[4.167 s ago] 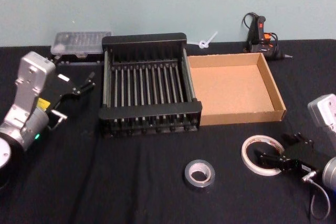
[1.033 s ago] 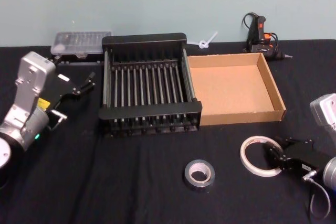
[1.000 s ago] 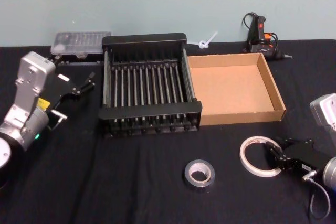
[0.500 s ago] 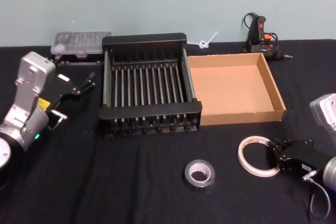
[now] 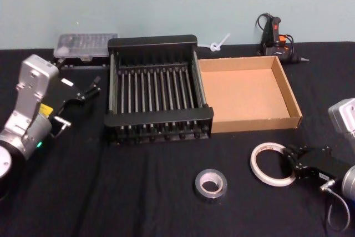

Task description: Pick up the white tape and place it into the black box , Pick up the silver tape and place it into the brown box.

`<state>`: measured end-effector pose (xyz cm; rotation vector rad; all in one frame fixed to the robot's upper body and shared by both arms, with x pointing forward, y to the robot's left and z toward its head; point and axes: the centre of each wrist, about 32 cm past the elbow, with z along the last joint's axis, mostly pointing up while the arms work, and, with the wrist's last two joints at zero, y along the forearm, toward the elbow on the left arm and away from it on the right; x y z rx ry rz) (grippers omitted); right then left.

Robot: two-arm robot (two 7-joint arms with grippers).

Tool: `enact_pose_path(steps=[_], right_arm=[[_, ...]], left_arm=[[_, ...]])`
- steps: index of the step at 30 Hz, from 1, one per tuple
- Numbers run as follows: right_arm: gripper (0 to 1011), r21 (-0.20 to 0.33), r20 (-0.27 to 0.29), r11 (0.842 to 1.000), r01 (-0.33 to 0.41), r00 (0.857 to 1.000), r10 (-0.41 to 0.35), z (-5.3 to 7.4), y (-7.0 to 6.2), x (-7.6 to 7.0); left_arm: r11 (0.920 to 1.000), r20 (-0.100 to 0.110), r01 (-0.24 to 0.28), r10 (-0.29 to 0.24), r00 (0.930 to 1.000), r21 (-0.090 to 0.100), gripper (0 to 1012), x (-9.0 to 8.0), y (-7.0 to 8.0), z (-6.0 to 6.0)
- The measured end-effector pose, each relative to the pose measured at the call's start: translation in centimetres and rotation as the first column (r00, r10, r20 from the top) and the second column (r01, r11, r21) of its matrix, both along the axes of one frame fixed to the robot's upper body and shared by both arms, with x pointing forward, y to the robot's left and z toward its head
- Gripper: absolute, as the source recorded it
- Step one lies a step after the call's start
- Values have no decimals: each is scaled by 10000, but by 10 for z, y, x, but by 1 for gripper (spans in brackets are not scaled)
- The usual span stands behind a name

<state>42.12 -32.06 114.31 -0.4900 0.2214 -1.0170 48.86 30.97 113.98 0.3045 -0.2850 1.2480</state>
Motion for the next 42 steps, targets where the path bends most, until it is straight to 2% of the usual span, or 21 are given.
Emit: enact_pose_path(steps=[11,18,30,42], right_arm=[[94,321,432,9987,-389,9984,375,14,2,2],[94,468,813,9977,-489,9957,450,23,8,9],[94,675,1611,9966,-469,9863,355,37,24,38],[94,669,2037,9963,-545,9782,398,48,38,63]], left_arm=[[10000,-1,0,0,10000,0,1001,0,0,0],[10000,0,1,-1,10000,0,1001,0,0,0],[10000,0,0,0,10000,0,1001,0,0,0],[10000,0,1,-1,10000,0,1002,0,0,0]])
